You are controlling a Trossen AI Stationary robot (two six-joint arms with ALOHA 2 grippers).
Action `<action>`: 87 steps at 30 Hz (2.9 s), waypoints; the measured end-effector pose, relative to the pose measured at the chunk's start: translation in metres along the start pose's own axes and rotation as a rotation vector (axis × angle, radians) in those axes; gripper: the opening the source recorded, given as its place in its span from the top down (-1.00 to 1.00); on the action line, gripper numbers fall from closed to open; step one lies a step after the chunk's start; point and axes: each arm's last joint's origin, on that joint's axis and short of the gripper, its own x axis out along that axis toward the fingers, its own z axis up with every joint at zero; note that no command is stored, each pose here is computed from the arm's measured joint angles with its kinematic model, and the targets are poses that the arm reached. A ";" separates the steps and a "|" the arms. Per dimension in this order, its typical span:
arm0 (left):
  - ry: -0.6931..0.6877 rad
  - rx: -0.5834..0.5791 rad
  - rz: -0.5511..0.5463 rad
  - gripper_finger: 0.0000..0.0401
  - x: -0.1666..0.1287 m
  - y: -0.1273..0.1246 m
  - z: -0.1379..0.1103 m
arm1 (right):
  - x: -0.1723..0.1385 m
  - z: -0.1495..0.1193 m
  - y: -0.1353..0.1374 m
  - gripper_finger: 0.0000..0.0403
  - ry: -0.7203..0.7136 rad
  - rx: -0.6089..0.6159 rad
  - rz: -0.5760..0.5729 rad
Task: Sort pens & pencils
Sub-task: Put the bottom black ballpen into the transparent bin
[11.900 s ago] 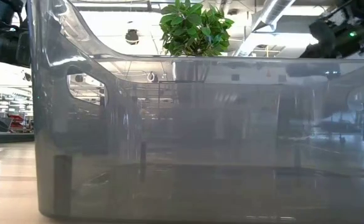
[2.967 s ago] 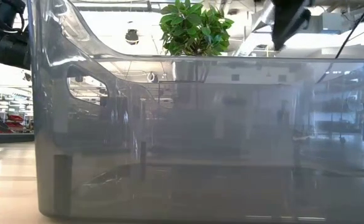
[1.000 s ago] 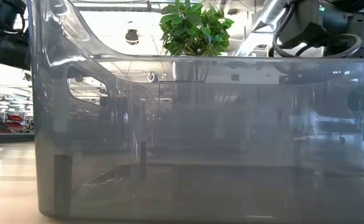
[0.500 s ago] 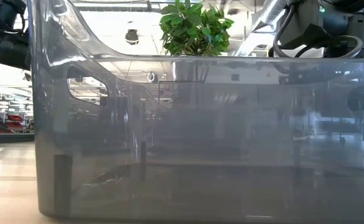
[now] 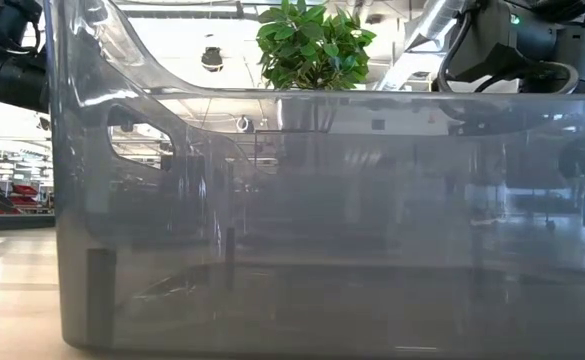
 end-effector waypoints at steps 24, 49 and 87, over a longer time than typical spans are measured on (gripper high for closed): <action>0.000 0.000 0.000 0.66 0.000 0.000 0.000 | -0.005 0.003 0.003 0.64 0.016 0.000 -0.003; 0.004 0.002 -0.001 0.66 0.000 0.000 0.000 | -0.118 0.055 0.041 0.64 -0.198 -0.212 -0.057; 0.040 0.016 0.004 0.66 0.002 -0.001 -0.003 | -0.072 0.126 0.092 0.57 -0.398 -0.584 0.204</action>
